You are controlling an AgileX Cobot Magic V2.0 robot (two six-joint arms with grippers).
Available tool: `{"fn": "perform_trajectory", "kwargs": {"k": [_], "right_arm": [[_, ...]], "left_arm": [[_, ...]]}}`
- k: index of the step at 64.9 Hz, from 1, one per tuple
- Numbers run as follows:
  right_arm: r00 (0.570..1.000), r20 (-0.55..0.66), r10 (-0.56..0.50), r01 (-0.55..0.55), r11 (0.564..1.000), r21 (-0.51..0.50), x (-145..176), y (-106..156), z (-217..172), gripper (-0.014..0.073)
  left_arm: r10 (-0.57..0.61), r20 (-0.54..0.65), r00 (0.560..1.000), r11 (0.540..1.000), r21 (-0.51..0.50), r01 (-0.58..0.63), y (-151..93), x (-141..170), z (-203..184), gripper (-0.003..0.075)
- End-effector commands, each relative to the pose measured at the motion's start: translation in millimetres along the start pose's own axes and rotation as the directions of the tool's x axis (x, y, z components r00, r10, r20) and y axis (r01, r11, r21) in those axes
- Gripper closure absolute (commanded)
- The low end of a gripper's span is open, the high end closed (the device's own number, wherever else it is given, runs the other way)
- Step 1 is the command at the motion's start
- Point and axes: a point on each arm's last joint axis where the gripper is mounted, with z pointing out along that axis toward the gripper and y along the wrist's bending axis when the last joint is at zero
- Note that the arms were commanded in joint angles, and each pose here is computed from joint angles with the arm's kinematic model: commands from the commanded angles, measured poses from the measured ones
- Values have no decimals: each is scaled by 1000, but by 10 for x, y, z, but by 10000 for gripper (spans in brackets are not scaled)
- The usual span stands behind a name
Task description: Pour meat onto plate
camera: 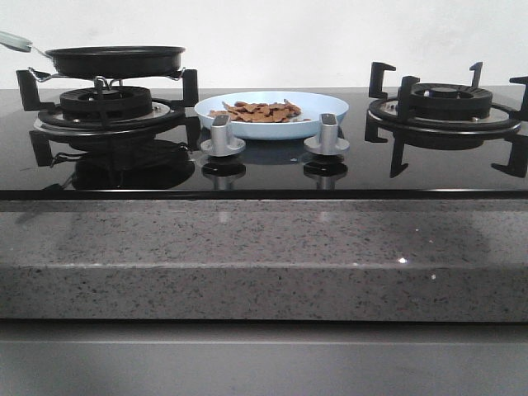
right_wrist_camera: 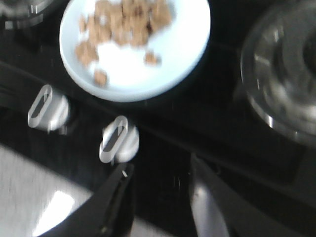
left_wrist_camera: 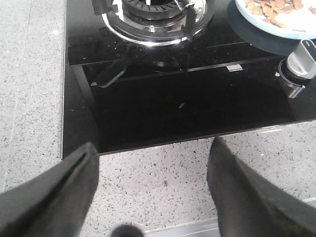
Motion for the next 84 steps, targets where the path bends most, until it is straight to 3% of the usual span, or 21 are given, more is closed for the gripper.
{"fn": "perform_trajectory", "kwargs": {"k": [1,19,42,57,70,77,84], "right_arm": [[996,91,-20,18,1000,16,180,72,-306,291],[986,166,-26,21,999,31,1000,159,-669,291],[928,367,-62,47,998,50,1852,237,-1001,291],[895,439,-80,64,997,51,2149,271,-1111,291],[897,434,-80,65,997,49,2213,267,-1091,296],[898,434,-80,65,997,49,2214,267,-1091,382],[897,434,-80,65,997,49,2213,267,-1091,545]], "left_arm": [[-12,87,996,1000,5,11,-12,-114,-58,263],[-12,87,996,1000,5,11,-12,-114,-58,263],[-12,87,996,1000,5,11,-12,-114,-58,263],[-12,87,996,1000,5,11,-12,-114,-58,263],[-12,91,996,1000,5,11,-11,-118,-58,263],[-12,93,996,1000,4,11,-11,-119,-59,318],[-12,93,996,1000,4,11,-11,-119,-59,468]]}}
